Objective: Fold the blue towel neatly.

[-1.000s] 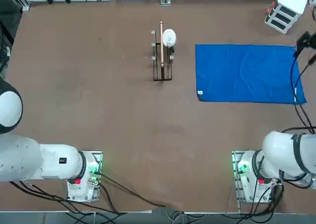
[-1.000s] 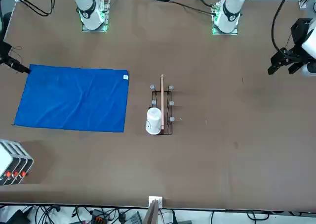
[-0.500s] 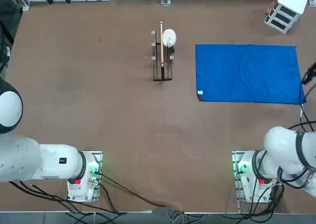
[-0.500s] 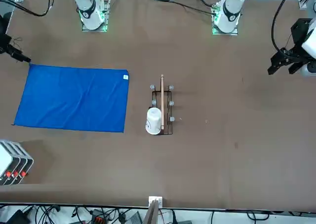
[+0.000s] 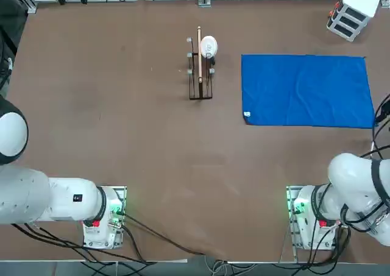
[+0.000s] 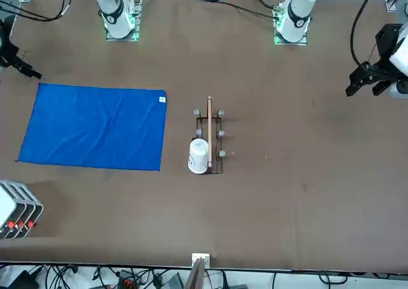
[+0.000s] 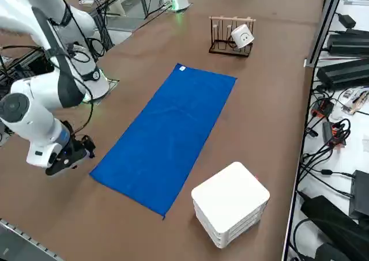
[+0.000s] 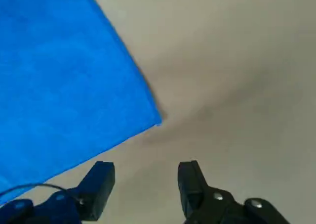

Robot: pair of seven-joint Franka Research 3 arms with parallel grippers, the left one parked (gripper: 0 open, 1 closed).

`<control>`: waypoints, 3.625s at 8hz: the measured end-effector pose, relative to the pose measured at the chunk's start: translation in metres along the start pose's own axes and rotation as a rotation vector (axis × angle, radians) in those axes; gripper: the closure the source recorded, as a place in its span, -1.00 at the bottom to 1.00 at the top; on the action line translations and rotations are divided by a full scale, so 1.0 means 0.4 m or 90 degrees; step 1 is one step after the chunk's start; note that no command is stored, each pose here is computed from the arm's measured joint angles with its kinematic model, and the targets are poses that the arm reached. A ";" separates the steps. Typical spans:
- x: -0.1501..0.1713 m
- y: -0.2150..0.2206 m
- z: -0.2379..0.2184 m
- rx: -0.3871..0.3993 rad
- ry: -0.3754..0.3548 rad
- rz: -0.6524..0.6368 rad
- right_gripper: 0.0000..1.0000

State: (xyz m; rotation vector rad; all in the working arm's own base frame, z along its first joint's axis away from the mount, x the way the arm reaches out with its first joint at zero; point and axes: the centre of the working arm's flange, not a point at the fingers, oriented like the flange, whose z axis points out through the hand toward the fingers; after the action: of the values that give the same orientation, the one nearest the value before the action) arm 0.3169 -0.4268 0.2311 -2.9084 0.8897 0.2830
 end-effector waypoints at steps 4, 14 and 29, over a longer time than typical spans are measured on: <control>0.021 0.009 0.049 0.000 0.007 0.051 -0.57; 0.079 0.013 0.097 0.009 0.006 0.082 -0.29; 0.037 -0.466 -0.198 -0.020 -0.114 -0.164 0.96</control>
State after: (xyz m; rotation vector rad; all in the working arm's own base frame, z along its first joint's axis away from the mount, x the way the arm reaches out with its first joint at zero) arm 0.4456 -0.2917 0.3111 -2.9235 0.4829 0.5277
